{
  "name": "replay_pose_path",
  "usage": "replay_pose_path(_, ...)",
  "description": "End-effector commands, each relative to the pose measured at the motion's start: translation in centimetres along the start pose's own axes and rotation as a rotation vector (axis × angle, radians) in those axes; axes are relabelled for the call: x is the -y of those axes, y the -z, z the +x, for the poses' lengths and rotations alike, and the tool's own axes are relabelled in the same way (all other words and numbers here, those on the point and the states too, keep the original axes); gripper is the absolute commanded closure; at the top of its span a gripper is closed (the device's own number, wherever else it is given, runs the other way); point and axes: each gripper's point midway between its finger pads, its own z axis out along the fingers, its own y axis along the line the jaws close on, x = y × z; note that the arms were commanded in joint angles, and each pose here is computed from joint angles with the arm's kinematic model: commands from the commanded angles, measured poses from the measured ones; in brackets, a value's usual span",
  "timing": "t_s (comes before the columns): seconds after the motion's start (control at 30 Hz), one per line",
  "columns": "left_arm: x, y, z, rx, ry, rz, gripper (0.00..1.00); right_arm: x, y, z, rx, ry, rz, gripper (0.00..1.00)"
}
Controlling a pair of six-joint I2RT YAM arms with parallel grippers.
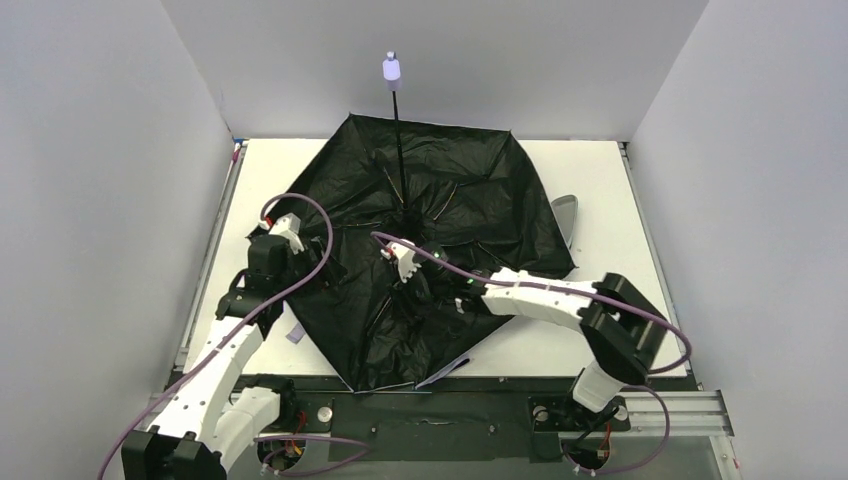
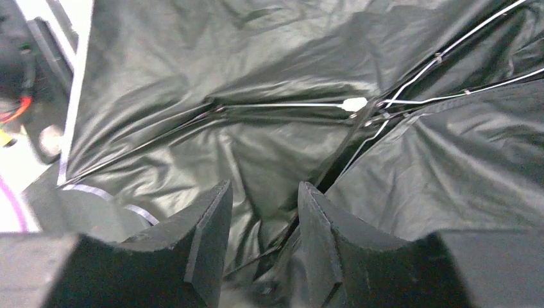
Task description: Open the umbrella
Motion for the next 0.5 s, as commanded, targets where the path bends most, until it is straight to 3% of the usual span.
replay_pose_path(0.0, 1.7, -0.5, -1.3, 0.042, 0.063, 0.079, 0.33, 2.0, -2.2, -3.6, 0.105, -0.002, 0.107, 0.61)
replay_pose_path(0.3, 0.7, -1.5, 1.7, -0.028, 0.086, 0.079, 0.34, 5.8, -4.1, 0.4, -0.011, -0.029, 0.284, 0.63)
replay_pose_path(0.37, 0.7, -1.8, 2.2, -0.038, 0.082, 0.087, 0.35, 6.2, -3.9, 1.0, -0.025, -0.056, 0.29, 0.66)
replay_pose_path(0.47, 1.1, -2.4, 3.0, -0.058, 0.056, 0.105, 0.36, 5.9, -4.0, 1.5, -0.023, -0.089, 0.239, 0.81)
